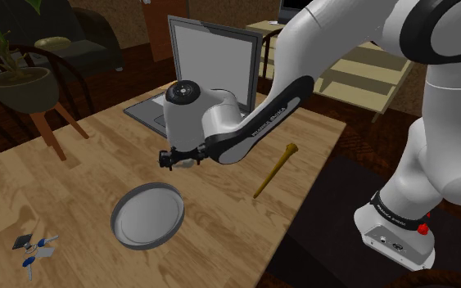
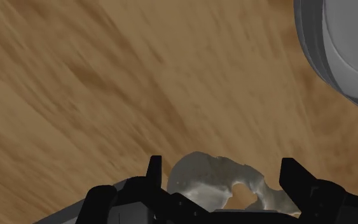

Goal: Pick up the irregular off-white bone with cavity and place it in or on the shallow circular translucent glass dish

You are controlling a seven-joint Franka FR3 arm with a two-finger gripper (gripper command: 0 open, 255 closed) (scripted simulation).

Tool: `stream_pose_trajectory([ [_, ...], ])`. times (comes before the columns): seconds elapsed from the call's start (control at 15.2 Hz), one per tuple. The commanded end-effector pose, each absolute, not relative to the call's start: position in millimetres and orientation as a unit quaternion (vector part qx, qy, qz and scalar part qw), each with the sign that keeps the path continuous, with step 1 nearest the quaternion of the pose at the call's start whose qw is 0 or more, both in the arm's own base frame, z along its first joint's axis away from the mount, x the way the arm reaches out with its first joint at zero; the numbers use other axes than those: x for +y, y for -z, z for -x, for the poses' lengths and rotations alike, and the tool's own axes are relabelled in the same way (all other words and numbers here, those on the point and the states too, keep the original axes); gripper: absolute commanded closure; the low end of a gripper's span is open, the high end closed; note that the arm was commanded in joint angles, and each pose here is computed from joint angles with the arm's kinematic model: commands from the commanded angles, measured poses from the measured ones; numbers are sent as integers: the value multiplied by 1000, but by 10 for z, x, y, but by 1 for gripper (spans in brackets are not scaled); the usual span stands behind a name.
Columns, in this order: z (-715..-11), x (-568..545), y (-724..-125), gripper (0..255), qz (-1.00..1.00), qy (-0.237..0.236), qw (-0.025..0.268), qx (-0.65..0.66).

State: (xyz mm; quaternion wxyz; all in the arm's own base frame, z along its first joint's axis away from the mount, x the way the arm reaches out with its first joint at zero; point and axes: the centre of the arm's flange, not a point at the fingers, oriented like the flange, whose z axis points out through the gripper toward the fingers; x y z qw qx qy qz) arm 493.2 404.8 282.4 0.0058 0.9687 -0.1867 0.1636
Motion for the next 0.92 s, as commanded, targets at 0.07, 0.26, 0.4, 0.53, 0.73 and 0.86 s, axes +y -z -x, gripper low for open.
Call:
stream_pose_trajectory([
  [0.07, -4967, 4040, -2759, 0, -968, -164, 6, -187],
  [0.26, -4967, 4040, -2759, 0, -968, -164, 5, -187],
  [0.4, -4967, 4040, -2759, 0, -968, -164, 5, -187],
  [0.53, -4967, 4040, -2760, 255, -968, -164, 6, -187],
  [0.73, -4967, 4040, -2761, 255, -968, -164, 6, -187],
  [0.86, -4967, 4040, -2761, 255, -968, -164, 6, -187],
])
